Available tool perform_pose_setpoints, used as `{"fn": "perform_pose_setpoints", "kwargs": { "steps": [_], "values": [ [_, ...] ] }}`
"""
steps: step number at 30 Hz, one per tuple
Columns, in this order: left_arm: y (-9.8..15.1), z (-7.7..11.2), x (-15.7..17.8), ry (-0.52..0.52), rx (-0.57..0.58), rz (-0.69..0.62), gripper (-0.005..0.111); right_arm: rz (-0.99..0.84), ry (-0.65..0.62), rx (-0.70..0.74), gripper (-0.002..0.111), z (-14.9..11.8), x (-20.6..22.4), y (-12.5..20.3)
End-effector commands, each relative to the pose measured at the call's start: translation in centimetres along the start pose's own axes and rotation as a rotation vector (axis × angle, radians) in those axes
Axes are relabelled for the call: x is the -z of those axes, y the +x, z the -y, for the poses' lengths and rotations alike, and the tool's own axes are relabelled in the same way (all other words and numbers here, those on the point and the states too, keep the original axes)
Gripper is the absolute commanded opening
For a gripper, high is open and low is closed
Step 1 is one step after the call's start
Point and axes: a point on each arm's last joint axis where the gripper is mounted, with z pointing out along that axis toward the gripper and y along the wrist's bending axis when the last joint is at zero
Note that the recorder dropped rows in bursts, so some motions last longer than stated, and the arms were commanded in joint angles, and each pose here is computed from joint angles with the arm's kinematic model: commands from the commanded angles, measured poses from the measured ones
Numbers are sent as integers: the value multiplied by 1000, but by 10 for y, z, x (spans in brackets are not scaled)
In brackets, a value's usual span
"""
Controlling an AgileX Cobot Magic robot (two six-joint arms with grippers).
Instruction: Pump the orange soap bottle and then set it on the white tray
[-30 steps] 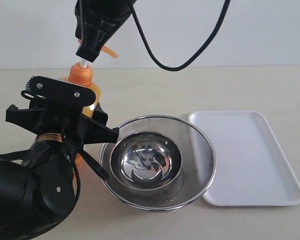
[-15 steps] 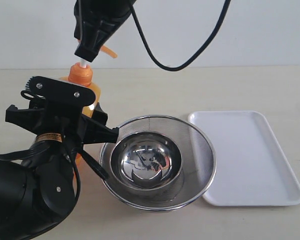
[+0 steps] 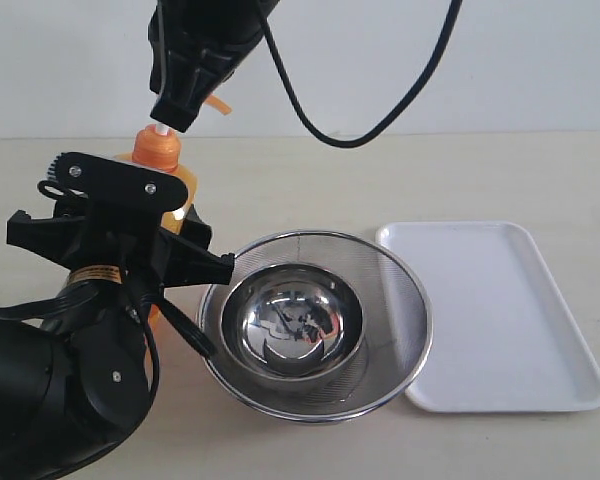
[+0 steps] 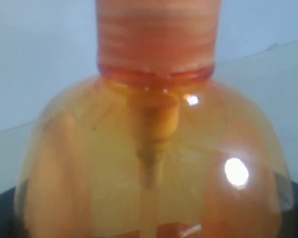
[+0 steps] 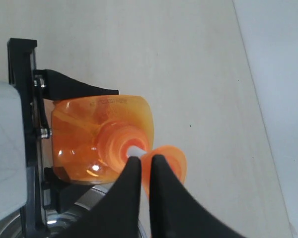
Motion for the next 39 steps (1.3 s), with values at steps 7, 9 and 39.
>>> {"fn": "perform_pose_setpoints", "kwargs": {
  "steps": [7, 9, 39],
  "values": [
    [-11, 0, 1, -15, -1, 88, 5, 42, 30, 2, 0, 0, 16, -5],
    [-11, 0, 1, -15, -1, 88, 5, 67, 57, 12, 0, 2, 24, -9],
    [-10, 1, 1, 1, -2, 73, 5, -5, 49, 8, 0, 8, 6, -5]
  ]
}}
